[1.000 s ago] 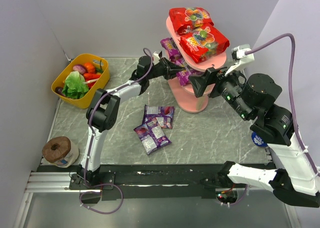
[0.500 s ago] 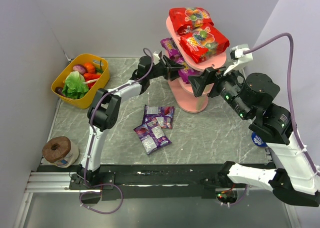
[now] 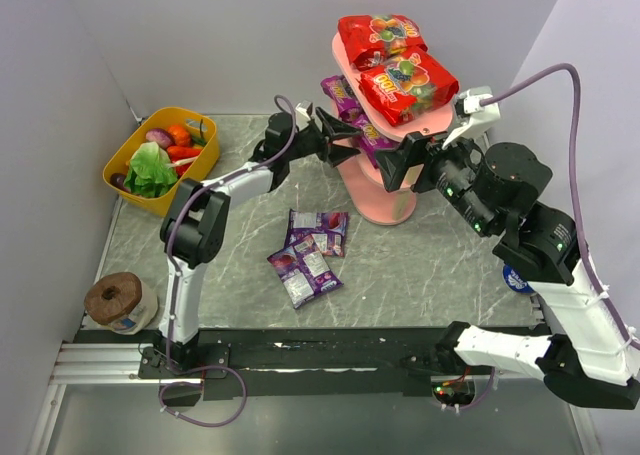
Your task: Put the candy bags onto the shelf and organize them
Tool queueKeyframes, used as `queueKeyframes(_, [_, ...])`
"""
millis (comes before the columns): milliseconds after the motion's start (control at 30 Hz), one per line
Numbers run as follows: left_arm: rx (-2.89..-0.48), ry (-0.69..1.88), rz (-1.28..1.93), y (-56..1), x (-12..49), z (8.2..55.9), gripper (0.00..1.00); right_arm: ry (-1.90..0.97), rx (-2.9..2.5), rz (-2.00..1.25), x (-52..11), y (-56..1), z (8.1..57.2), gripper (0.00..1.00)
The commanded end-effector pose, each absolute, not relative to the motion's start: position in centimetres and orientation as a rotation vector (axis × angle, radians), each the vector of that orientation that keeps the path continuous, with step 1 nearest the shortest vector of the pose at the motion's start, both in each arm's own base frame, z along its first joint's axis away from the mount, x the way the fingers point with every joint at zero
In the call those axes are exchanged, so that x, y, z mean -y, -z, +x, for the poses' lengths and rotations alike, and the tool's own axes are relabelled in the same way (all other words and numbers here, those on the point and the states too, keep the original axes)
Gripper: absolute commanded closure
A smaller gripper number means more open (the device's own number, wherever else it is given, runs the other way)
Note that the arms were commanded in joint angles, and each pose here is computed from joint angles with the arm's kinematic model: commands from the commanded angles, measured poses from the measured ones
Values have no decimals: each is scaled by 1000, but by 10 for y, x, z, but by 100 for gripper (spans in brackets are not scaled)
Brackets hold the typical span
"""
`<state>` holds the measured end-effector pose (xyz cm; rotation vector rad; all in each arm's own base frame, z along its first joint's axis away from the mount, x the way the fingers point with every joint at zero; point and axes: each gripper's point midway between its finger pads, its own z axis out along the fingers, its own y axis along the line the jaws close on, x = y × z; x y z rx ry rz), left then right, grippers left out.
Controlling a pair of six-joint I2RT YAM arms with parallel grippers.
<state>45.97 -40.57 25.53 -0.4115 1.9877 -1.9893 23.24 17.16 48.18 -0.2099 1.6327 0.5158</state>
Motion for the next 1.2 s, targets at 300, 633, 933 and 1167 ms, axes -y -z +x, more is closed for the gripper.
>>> queueKeyframes(300, [-1986,1704,-261,-290,361,415,5,-528,-1632,-195,-177,-486,236,0])
queueKeyframes(633, [-2093,1086,-285,-257,285,401,4,-557,-1727,-278,-205,-457,244,0])
queueKeyframes(933, [-2220,780,-450,-197,200,365,4,-630,-1980,-413,-253,-362,246,4])
queueKeyframes(1167, [-2440,845,-444,-121,201,336,1,-664,-2190,-579,-282,-265,236,18])
